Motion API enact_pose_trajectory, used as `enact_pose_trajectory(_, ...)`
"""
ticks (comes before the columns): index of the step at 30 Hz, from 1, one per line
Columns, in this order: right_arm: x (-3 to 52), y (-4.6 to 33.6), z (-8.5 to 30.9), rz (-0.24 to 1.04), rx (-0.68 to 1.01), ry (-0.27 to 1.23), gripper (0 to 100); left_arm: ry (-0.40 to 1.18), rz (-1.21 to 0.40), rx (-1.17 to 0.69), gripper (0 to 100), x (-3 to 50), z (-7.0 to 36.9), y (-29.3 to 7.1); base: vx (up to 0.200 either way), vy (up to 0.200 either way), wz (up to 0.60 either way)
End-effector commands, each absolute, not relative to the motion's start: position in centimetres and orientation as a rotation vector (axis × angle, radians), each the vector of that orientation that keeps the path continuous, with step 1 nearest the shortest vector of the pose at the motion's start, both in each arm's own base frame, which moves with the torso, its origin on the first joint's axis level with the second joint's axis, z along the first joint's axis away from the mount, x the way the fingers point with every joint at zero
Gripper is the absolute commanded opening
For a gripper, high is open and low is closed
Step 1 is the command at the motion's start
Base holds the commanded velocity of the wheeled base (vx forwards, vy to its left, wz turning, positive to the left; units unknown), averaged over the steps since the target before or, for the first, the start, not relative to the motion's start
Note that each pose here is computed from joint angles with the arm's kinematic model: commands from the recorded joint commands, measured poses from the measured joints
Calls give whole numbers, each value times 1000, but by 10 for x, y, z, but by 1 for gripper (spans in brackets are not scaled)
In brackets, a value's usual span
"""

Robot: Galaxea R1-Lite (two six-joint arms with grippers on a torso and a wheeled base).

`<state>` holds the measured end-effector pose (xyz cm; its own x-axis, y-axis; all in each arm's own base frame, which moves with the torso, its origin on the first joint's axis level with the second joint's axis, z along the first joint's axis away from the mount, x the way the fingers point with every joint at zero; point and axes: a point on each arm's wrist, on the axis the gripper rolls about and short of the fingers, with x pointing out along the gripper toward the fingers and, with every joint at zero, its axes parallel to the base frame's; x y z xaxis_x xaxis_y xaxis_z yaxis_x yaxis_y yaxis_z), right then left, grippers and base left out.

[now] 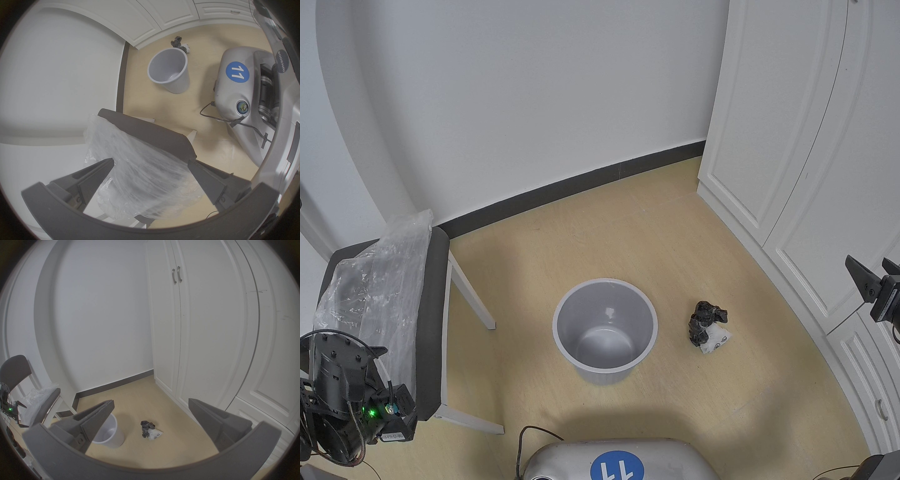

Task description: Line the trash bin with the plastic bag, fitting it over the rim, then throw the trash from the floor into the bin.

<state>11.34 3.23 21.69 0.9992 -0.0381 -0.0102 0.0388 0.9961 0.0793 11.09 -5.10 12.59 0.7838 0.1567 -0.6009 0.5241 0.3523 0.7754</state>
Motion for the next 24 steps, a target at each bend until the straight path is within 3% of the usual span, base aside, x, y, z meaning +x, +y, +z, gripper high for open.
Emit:
enact_pose_trajectory(1, 113, 32, 217, -37, 82, 6, 100, 688, -270, 1217, 100, 110, 121, -51, 0, 0, 0)
enact_pose_trajectory(11, 110, 31, 219, -36, 74, -10, 100, 632, -288, 1220, 100, 103, 122, -53, 0, 0, 0)
enact_pose_trajectory(18, 108, 30, 221, -36, 74, -18, 100, 690, -330, 1263, 100, 95, 104, -50, 0, 0, 0)
enact_pose_trajectory(24, 107, 30, 221, -38, 72, -24, 100, 671, -279, 1238, 100, 96, 107, -49, 0, 0, 0)
